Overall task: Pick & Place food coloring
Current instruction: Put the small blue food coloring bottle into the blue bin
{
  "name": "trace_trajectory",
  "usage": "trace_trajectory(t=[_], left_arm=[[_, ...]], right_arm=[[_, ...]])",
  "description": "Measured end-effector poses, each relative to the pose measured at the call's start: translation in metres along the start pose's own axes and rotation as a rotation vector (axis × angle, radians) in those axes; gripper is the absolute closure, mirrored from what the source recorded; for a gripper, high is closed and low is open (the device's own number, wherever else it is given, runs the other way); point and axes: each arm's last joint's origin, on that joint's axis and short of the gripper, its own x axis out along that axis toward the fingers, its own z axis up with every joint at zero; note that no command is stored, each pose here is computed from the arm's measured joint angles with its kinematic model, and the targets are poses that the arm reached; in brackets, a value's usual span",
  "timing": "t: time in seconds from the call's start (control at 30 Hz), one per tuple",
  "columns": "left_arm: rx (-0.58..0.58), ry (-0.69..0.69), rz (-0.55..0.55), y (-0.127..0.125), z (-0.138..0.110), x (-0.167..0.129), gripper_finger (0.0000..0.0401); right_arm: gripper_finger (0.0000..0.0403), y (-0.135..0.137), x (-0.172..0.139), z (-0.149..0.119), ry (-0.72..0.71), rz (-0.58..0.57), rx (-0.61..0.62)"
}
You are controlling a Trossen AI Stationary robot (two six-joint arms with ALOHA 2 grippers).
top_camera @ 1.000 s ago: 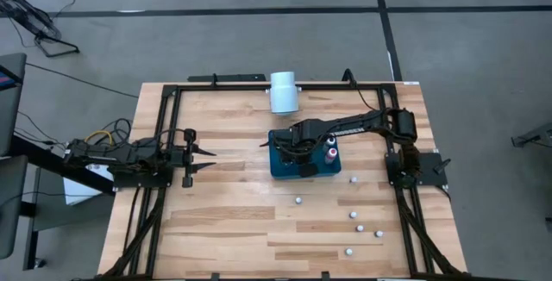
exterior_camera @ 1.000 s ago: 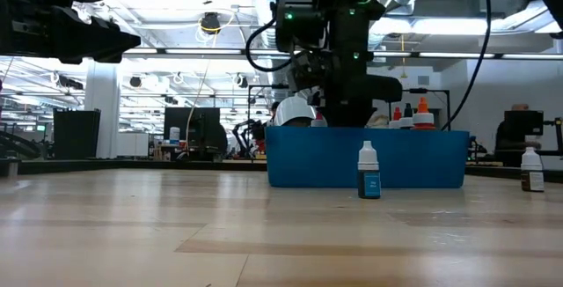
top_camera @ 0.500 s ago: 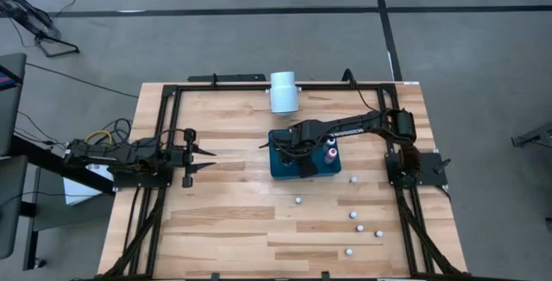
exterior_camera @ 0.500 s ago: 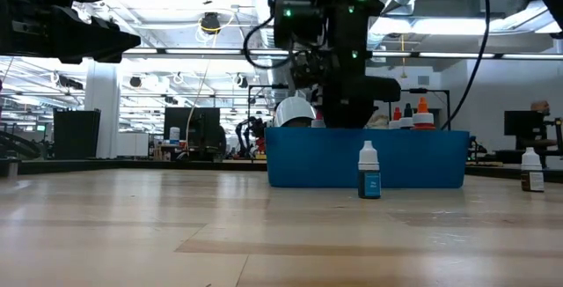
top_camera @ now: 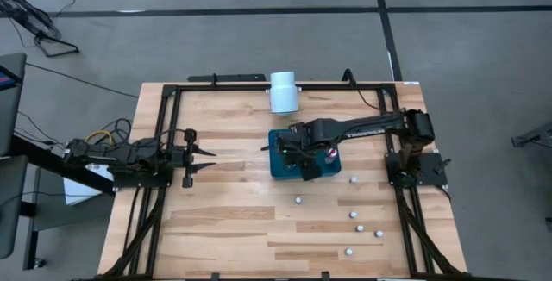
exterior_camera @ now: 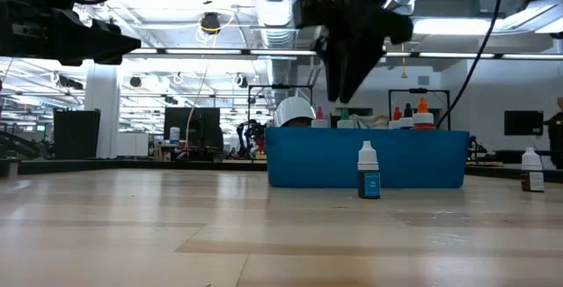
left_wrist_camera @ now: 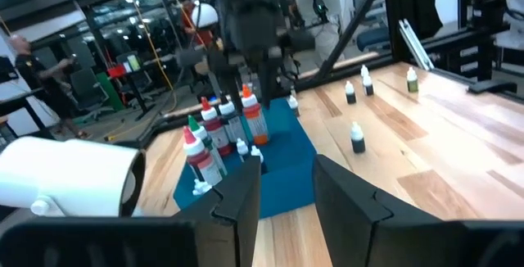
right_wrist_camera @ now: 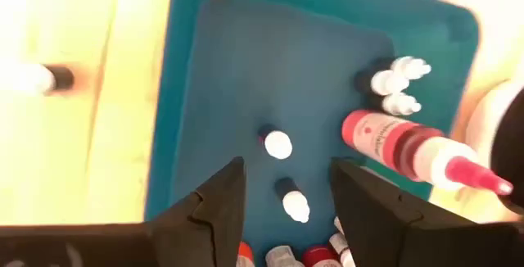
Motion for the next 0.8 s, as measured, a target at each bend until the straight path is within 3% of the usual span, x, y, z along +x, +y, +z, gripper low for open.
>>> trace_trajectory(t=[0.37,0.8], left_arm=[[0.000,0.005,-0.002,0.000,0.000,0.000,0.0296],[0.000,0.004,-0.001,0.000,0.000,0.000,0.0296]], right_arm=[[0.0214,0.044,-0.021,0.008,-0.047,0.018,-0.028],[0.0225,0.110,-0.028,0.017,-0.071,0.057,-0.117]])
